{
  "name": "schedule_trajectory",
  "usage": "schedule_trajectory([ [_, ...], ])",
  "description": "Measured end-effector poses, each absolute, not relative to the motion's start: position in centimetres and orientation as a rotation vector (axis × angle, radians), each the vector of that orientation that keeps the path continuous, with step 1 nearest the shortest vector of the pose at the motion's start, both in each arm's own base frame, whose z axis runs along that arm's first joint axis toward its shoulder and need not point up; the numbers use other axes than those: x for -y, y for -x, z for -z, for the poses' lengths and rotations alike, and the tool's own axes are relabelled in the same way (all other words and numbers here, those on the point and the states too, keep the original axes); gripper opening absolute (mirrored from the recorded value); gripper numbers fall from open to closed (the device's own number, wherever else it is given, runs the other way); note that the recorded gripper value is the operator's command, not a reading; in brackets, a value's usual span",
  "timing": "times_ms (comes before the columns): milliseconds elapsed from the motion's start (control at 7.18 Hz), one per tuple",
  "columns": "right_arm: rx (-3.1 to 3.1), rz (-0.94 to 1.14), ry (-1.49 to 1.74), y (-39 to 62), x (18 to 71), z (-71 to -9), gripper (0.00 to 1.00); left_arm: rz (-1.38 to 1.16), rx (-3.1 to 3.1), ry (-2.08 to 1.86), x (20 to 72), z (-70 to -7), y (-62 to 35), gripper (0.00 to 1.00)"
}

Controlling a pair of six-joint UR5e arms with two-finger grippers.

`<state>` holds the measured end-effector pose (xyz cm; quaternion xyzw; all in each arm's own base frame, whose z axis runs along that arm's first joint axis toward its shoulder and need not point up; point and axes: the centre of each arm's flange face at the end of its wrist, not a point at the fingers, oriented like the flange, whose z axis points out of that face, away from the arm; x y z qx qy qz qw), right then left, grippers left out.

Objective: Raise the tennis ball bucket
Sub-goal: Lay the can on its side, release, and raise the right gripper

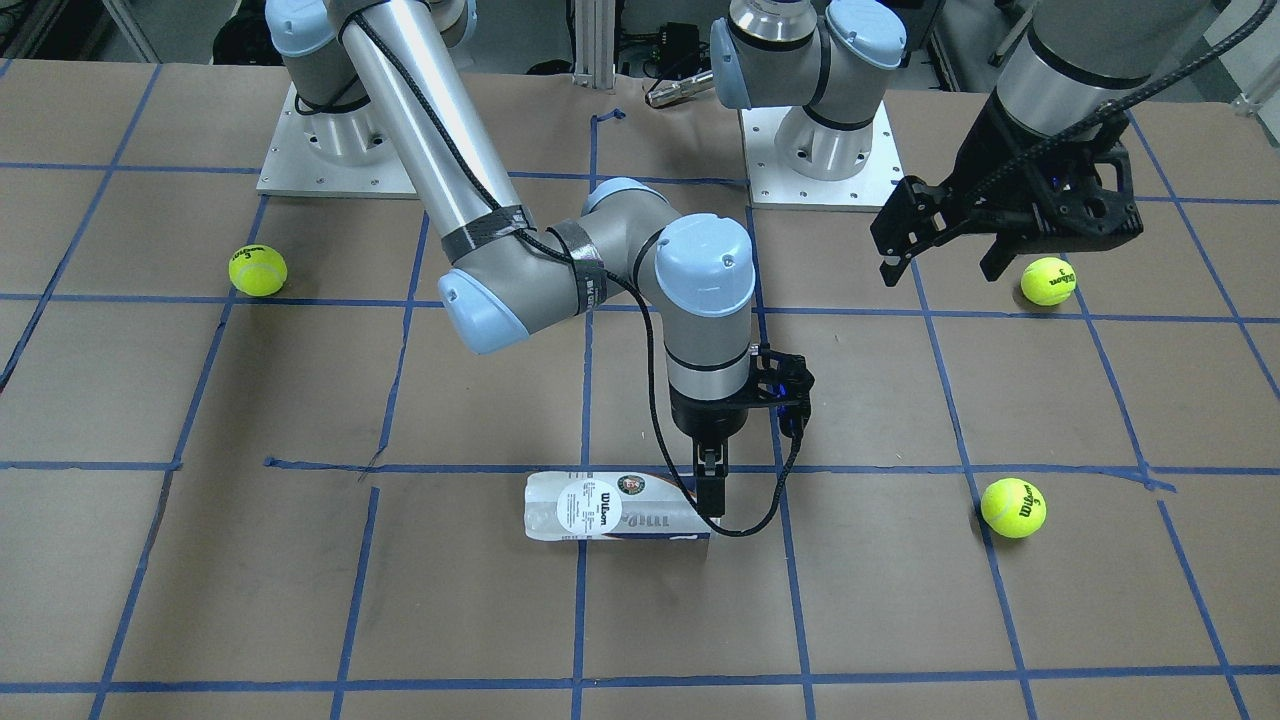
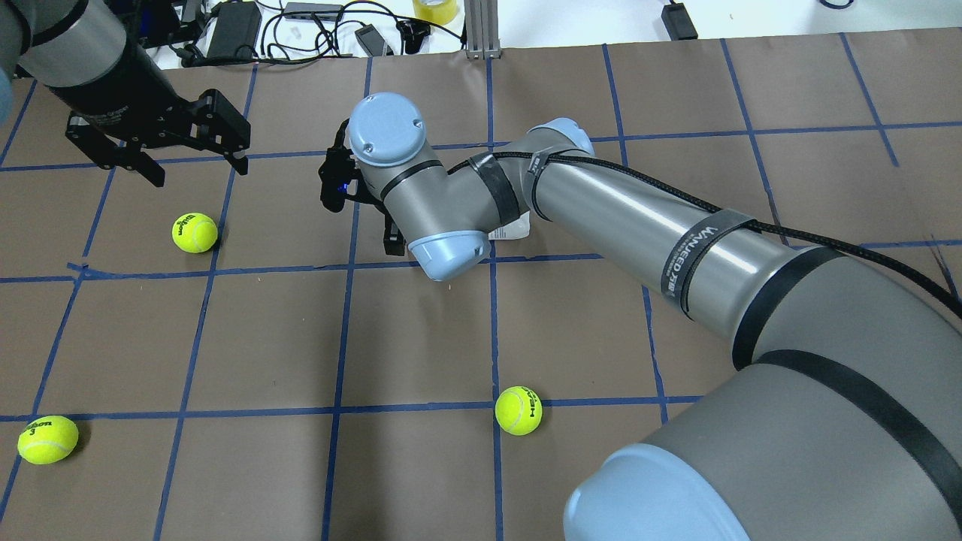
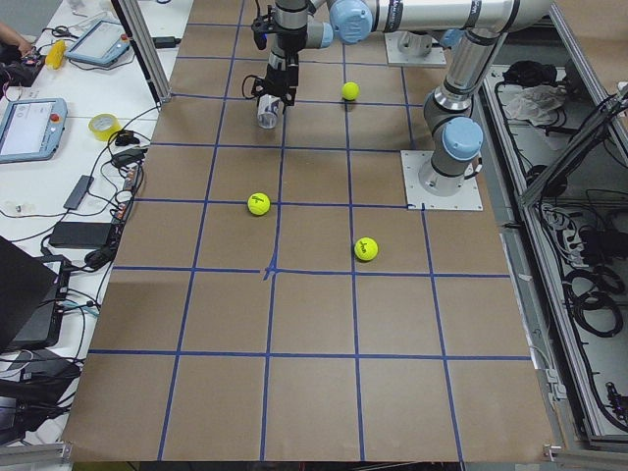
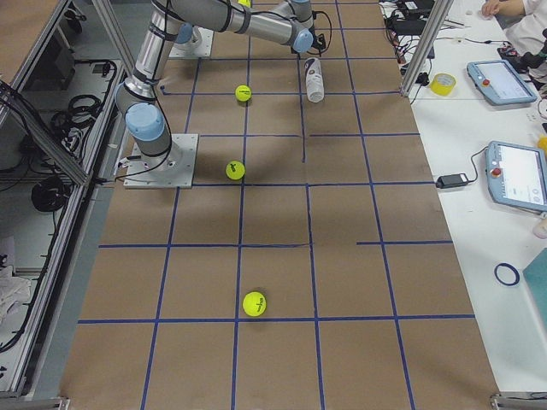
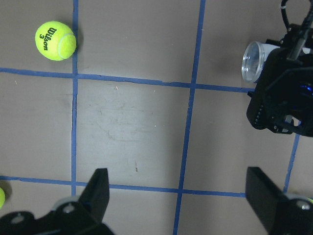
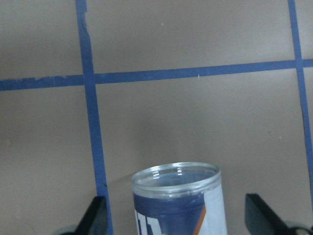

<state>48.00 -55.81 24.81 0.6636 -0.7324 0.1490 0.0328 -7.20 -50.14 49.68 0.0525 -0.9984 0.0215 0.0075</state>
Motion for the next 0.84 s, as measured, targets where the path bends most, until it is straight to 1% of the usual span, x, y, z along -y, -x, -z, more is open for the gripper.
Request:
schedule_trajectory([
  [279, 2.363, -0.444, -1.946, -42.7, 58.2, -29.4, 1.0, -0.076, 3.121, -0.164, 50.4, -49.6, 7.1, 1.0],
  [557, 2.557, -0.373, -1.755, -33.9, 60.7, -34.0, 1.0, -0.07, 3.121, -0.174, 50.6, -49.5, 6.8, 1.0],
  [836, 2.659, -0.367, -1.578, -28.1, 60.9, -38.6, 1.0, -0.05, 3.108, -0.149, 51.8, -47.9, 5.9, 1.0],
])
